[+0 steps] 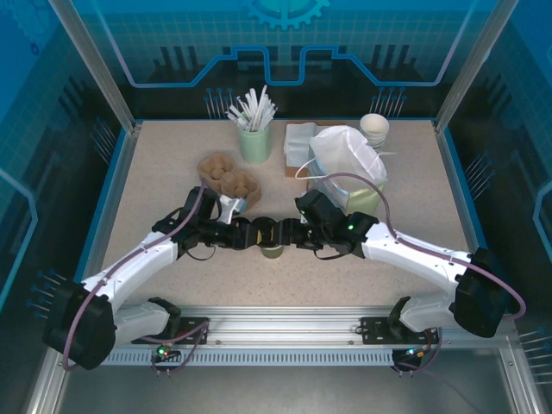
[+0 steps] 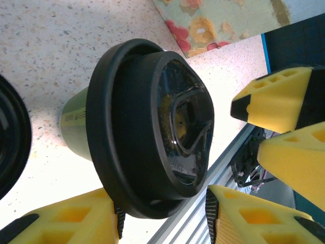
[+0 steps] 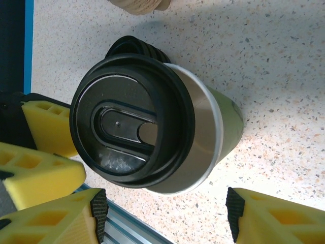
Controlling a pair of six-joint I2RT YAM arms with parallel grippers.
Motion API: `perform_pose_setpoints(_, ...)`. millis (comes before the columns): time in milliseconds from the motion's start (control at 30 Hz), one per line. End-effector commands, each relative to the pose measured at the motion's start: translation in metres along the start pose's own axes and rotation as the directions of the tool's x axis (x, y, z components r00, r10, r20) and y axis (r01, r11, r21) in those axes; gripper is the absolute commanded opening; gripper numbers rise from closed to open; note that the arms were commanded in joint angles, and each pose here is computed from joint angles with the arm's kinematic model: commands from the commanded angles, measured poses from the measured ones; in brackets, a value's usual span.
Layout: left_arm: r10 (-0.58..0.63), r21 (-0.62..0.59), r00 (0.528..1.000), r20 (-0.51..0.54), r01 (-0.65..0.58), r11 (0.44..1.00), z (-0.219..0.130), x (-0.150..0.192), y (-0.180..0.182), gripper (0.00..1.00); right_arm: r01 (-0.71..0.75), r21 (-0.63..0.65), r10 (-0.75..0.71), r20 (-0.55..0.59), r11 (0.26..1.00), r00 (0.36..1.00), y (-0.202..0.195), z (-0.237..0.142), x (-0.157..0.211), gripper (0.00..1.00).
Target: Pack the takeout coffee
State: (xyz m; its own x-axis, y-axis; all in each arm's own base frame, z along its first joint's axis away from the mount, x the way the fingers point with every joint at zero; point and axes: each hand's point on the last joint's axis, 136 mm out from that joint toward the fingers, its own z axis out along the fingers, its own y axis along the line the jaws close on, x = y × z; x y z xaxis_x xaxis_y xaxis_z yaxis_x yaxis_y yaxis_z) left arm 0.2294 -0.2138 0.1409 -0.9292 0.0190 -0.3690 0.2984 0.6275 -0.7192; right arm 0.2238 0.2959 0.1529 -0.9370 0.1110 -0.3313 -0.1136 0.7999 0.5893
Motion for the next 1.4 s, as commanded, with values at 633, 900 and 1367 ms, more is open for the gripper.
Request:
perform_pose_setpoints(633, 0.100, -0.074, 0.990, -0.097, -0.107, 0.992, 0.005, 0.003, -0.002, 0.54, -0.016, -0.018, 0.017, 0.013, 1.000, 1.000, 0.003, 0.008, -0.012, 0.66)
perform_pose_setpoints(900, 0.135, -0.083, 0.982, -0.132, -0.147, 0.986, 0.009, 0.004, -0.006, 0.55, -0.020, 0.009, 0.020, 0.006, 1.000, 1.000, 0.001, 0.014, -0.014, 0.64)
perform_pose_setpoints(1367, 0.127, -0.092, 0.978, -0.168, -0.143, 0.985, 0.012, 0.010, 0.000, 0.56, -0.022, 0.030, 0.021, 0.016, 0.999, 1.000, -0.001, 0.016, -0.017, 0.60)
